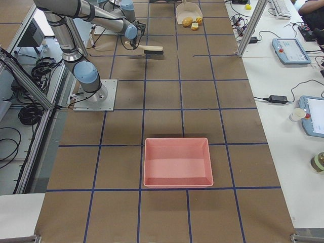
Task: Sweep and dump trash in nearest bin
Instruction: 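Carry the brush with the right gripper to the food pieces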
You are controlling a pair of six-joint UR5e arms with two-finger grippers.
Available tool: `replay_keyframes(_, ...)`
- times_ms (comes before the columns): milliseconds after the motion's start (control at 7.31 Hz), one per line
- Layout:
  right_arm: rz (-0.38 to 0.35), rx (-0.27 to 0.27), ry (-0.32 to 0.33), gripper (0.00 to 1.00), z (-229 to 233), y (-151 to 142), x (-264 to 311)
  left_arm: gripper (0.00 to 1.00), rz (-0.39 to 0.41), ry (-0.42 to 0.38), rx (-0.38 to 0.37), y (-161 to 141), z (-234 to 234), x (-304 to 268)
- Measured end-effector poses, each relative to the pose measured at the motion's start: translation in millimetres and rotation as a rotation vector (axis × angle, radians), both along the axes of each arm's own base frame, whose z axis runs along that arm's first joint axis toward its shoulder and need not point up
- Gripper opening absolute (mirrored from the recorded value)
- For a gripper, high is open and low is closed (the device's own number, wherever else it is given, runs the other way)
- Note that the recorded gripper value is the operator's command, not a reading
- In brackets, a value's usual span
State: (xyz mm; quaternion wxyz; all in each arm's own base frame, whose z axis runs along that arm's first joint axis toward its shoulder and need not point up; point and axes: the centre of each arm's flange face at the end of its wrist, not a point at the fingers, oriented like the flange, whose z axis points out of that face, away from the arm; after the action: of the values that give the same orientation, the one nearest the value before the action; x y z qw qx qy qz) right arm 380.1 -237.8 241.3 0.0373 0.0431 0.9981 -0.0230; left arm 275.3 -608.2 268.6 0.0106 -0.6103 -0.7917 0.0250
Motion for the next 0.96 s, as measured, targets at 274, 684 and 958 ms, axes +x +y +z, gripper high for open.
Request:
replay_keyframes(274, 0.028, -0.019, -0.008, 0.09, 22.4, -36.1, 24.7, 0.0, 0.007, 0.001, 0.002, 0.0, -1.0, 0.0)
replay_keyframes(684, 0.008, -0.031, -0.017, 0.09, 28.1, -128.3, 76.3, 0.0, 0.01, 0.006, 0.009, 1.7, -4.0, -2.3)
replay_keyframes(958, -0.015, -0.015, -0.008, 0.1, 54.0, -184.9, 95.8, 0.0, 0.011, 0.008, 0.012, 3.0, -6.0, -3.3)
